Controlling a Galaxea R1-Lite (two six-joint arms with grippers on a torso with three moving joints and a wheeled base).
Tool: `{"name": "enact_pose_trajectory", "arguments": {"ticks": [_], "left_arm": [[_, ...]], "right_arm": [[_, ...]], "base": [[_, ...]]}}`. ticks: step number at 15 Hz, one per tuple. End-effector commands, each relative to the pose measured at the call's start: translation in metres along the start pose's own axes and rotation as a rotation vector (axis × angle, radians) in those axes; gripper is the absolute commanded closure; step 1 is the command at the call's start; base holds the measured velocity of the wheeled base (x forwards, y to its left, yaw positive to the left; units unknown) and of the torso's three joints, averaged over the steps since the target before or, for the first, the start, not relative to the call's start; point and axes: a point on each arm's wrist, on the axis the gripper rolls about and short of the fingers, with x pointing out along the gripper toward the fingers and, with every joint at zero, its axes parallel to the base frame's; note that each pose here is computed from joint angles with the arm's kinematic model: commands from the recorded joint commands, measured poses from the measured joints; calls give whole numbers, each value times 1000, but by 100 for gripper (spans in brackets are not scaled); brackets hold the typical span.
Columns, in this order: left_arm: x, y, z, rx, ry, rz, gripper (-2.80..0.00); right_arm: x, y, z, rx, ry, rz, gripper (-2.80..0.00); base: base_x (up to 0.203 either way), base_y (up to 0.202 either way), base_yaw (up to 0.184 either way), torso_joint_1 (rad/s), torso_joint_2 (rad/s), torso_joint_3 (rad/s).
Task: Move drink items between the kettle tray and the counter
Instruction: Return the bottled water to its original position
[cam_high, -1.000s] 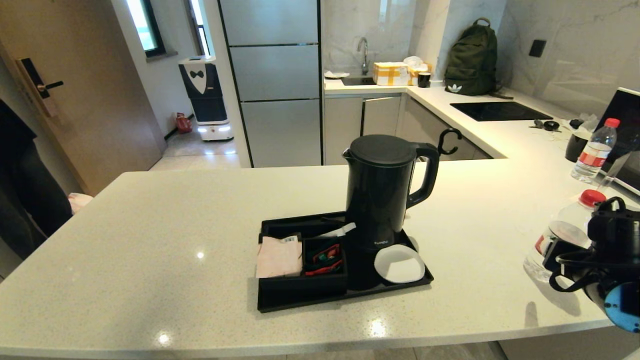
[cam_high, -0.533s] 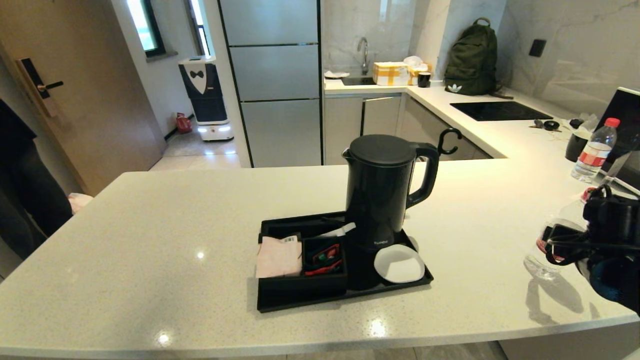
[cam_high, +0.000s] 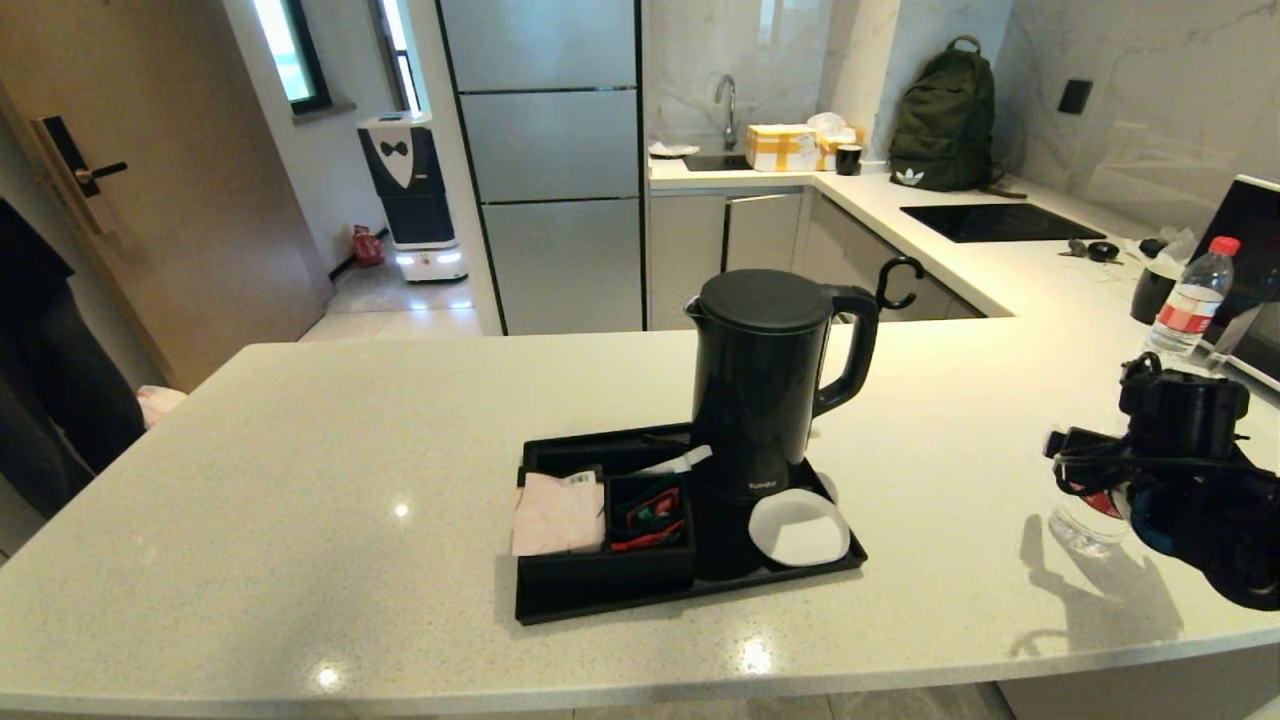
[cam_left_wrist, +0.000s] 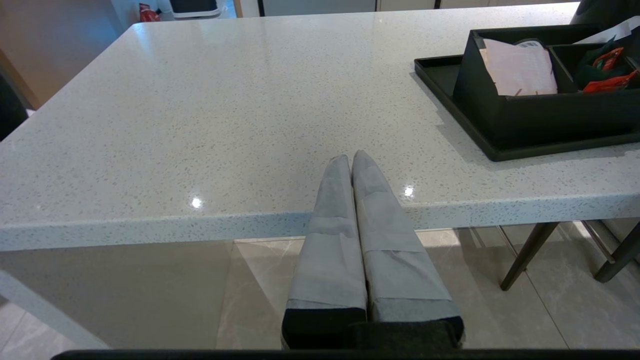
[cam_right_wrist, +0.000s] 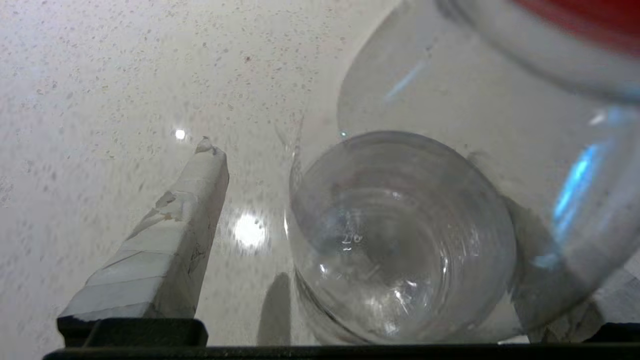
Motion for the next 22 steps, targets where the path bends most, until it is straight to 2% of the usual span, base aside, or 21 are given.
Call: {"name": "enact_pose_trajectory", "arguments": {"ticks": [1, 4, 5, 11, 15, 17, 20, 22], "left_arm": [[0, 0, 0, 0, 1, 0, 0], [0, 0, 0, 0, 2, 0, 0], [0, 0, 0, 0, 1, 0, 0], [0, 0, 0, 0, 1, 0, 0], [0, 0, 0, 0, 2, 0, 0], [0, 0, 0, 0, 1, 0, 0], [0, 0, 0, 0, 1, 0, 0], [0, 0, 0, 0, 2, 0, 0]], "right_arm": [[17, 0, 0, -3, -3, -24, -280], [24, 1, 0, -7, -3, -31, -280], [24, 1, -1, -9, -2, -33, 0], [20, -1, 1, -5, -10, -29, 0], [0, -6, 10, 10, -33, -11, 0], [-31, -3, 28, 27, -92, 68, 0], [-94, 22, 45, -5, -133, 310, 0], [-106, 32, 46, -30, -130, 371, 0]], "base": [[0, 0, 0, 0, 0, 0], [0, 0, 0, 0, 0, 0], [0, 0, 0, 0, 0, 0], [0, 0, 0, 0, 0, 0], [0, 0, 0, 0, 0, 0], [0, 0, 0, 0, 0, 0], [0, 0, 0, 0, 0, 0], [0, 0, 0, 0, 0, 0]]}}
